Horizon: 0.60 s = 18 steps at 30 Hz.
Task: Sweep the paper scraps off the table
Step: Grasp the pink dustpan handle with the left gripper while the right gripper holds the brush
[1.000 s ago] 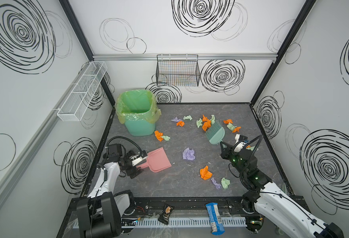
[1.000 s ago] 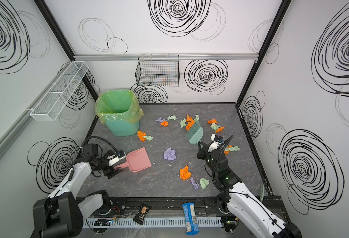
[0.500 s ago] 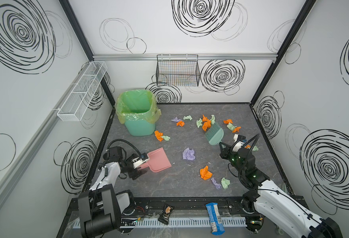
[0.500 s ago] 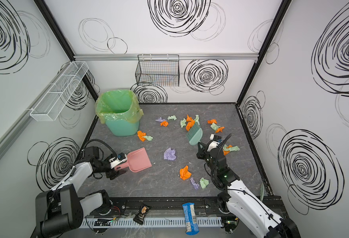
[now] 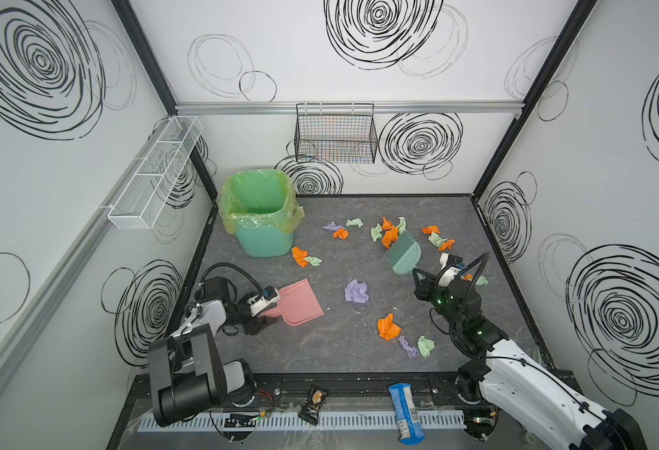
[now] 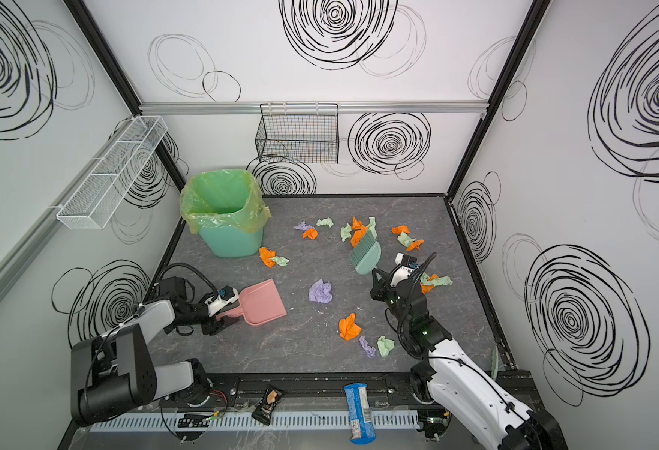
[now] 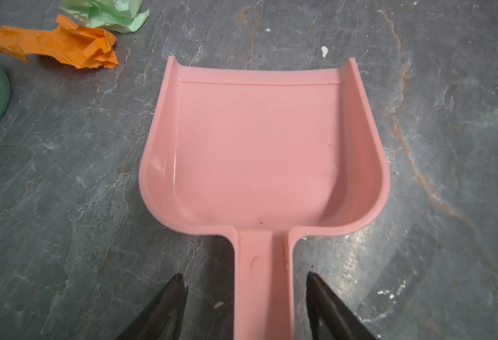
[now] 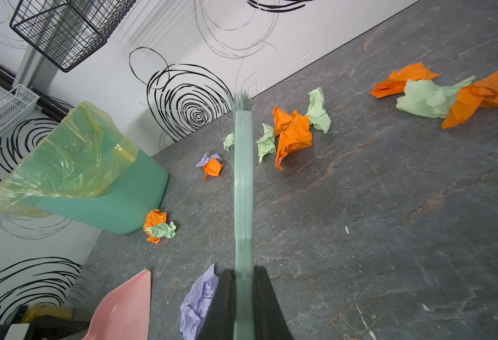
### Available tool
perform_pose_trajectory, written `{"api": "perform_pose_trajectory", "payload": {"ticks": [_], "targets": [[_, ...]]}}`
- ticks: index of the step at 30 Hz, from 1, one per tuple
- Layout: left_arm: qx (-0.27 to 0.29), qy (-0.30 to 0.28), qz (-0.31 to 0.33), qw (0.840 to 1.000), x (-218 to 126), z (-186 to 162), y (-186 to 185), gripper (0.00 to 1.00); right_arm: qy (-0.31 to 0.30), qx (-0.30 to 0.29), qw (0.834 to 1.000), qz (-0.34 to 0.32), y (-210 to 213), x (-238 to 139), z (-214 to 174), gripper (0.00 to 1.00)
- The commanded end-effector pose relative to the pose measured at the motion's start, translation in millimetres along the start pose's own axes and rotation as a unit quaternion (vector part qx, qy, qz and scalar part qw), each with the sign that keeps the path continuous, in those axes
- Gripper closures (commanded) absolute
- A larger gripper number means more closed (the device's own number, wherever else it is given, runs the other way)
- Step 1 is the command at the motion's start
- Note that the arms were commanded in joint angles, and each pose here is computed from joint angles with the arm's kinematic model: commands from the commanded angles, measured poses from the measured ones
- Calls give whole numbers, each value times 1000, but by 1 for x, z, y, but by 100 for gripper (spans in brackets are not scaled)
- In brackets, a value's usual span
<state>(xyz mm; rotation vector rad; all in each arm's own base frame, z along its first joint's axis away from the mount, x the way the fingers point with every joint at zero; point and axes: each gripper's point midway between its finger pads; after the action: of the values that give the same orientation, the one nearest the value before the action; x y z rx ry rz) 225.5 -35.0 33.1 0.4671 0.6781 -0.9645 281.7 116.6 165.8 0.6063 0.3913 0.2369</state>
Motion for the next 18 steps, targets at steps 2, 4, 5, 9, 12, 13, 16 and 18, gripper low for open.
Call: {"api": "perform_pose_trajectory", "payload": {"ticks": [2,4,5,9,12,13,16,18], "targets": [[13,-29,9,999,-4,11,9,36,-22,11,1000,17,9,-1,13,100],[14,-30,11,999,-4,11,9,39,-21,11,1000,17,9,1,13,100],[15,-30,11,999,-4,11,10,39,-21,12,1000,18,9,1,12,100],[18,-31,14,999,-4,11,9,38,-19,15,999,24,12,3,12,100],[25,-33,22,999,-3,11,9,36,-17,16,999,25,12,4,11,100],[26,-33,24,999,-2,10,9,36,-18,16,999,25,12,4,11,100],[33,-32,22,999,0,9,8,39,-16,18,999,26,11,5,10,100],[35,-32,20,999,1,9,8,38,-14,18,999,27,12,6,9,100]]}}
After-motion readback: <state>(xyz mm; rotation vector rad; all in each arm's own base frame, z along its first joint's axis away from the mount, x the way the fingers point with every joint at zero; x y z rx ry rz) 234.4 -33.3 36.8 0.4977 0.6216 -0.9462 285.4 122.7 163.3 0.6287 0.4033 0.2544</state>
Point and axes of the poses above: each gripper's point midway between its finger pads, its own x axis out along the fingers, its own y axis along the line the jaws close on, z = x × y, and after that the axes turned 1 degree about x, right-handed
